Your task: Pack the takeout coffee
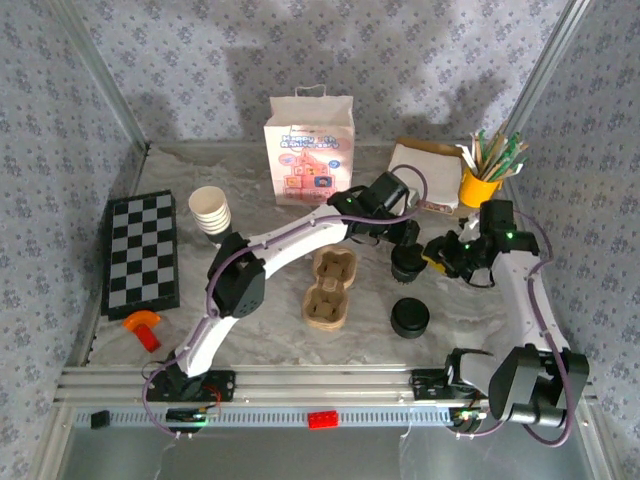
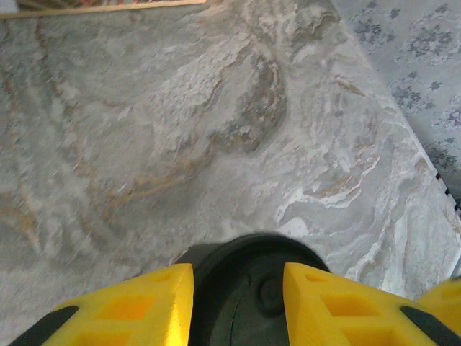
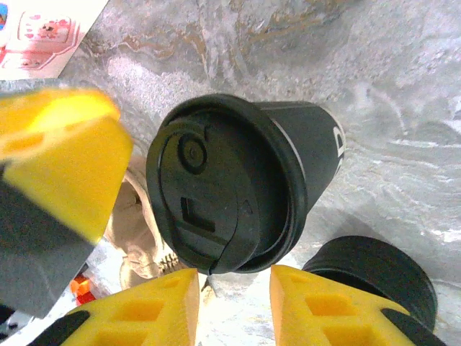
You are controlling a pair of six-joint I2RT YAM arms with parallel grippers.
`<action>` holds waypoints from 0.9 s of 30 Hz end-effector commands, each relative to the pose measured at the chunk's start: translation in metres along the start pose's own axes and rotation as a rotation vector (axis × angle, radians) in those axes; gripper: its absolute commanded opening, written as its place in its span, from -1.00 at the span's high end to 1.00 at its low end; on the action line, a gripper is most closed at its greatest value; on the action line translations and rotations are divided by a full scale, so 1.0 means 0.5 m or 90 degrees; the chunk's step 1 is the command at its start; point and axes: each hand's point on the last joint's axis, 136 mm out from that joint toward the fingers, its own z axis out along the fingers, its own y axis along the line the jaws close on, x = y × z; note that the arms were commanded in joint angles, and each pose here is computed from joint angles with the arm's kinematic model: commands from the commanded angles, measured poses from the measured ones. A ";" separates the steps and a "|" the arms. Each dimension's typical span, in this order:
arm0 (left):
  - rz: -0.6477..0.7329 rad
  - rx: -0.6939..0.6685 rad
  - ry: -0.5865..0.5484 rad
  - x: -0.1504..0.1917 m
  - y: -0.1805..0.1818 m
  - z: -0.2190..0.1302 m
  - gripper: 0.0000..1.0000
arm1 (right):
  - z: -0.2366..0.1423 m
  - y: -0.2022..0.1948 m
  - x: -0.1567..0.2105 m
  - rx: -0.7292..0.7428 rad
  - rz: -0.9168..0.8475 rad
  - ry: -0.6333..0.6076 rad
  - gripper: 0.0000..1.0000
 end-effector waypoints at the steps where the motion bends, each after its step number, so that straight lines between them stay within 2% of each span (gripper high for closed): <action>1: -0.034 -0.011 0.013 0.015 -0.010 -0.076 0.24 | -0.001 0.004 -0.025 0.010 -0.027 0.005 0.40; 7: -0.073 -0.037 0.066 0.088 0.011 -0.060 0.24 | 0.021 -0.007 -0.046 0.038 -0.050 0.021 0.49; 14: -0.082 0.034 0.074 0.099 -0.016 -0.026 0.22 | 0.045 -0.017 -0.041 0.047 -0.053 0.043 0.58; 19: -0.092 0.001 0.086 0.125 0.018 -0.012 0.25 | 0.064 -0.044 -0.029 0.065 -0.044 0.059 0.70; 23: -0.088 -0.022 0.098 0.147 0.041 -0.006 0.29 | 0.082 -0.069 -0.012 0.080 -0.033 0.074 0.71; 27: -0.078 -0.026 0.092 0.139 0.042 -0.010 0.30 | 0.079 -0.072 -0.014 0.091 -0.036 0.069 0.71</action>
